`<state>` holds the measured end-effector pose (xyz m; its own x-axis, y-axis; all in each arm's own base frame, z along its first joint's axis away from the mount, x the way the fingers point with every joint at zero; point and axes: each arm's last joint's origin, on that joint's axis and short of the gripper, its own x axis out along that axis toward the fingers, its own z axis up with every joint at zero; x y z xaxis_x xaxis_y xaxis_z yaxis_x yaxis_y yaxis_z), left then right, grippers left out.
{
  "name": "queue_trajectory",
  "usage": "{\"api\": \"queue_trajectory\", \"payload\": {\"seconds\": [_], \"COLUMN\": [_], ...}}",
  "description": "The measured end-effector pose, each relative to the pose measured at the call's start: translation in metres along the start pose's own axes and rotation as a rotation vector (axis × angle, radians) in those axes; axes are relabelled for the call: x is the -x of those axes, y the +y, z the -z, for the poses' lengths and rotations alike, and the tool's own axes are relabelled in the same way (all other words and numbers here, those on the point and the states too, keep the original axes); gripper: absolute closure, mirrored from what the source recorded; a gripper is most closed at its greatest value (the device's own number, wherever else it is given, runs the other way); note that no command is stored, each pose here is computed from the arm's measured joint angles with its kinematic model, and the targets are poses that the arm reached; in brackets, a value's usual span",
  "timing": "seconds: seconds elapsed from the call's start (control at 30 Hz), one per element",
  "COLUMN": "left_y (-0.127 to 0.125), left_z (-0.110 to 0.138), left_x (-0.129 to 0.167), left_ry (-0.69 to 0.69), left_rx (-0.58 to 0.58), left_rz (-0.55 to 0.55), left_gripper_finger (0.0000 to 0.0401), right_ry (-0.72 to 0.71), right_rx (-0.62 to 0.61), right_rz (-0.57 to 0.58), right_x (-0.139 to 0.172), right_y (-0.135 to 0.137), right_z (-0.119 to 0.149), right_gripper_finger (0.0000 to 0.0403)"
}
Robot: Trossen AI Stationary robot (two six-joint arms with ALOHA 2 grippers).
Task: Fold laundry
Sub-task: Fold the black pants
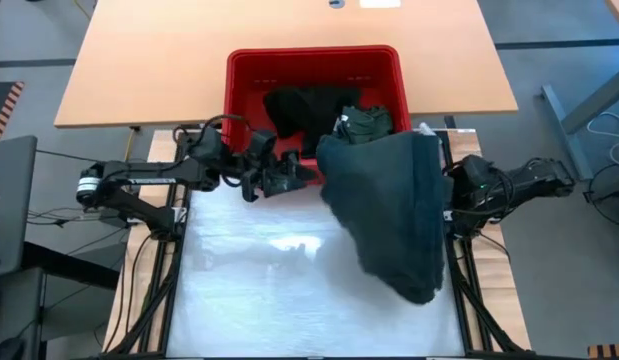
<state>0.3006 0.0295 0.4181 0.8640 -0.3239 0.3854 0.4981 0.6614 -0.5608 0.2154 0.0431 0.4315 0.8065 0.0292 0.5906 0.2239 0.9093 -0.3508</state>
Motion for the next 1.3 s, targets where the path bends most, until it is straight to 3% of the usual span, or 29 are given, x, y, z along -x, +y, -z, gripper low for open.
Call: {"api": "queue_trajectory", "payload": {"seconds": [0.27,0.6,0.93,1.3], "left_y": [0.008,-0.002,0.007,-0.009], "left_z": [0.001,0.004,0.01,-0.001], "left_x": [-0.001,-0.004,-0.005,-0.004], "left_ry": [-0.009,-0.011,-0.011,-0.08], "left_rx": [-0.095,-0.102,-0.084,-0.203], "left_rz": [-0.05,0.031,-0.11,0.081], "left_gripper_finger": [0.011,0.011,0.011,0.0111], "right_ry": [-0.01,0.024,0.068,0.107], "right_rx": [-0.035,-0.063,-0.034,-0.026], "right_rz": [-0.007,-0.005,-0.048,-0.105], "right_x": [0.001,0.0,-0.013,-0.019], "right_y": [0.003,0.003,0.015,0.021], "right_z": [-0.003,0.002,0.025,0.03], "right_gripper_finger": [0.0383,0.0382,0.0382,0.0382]}}
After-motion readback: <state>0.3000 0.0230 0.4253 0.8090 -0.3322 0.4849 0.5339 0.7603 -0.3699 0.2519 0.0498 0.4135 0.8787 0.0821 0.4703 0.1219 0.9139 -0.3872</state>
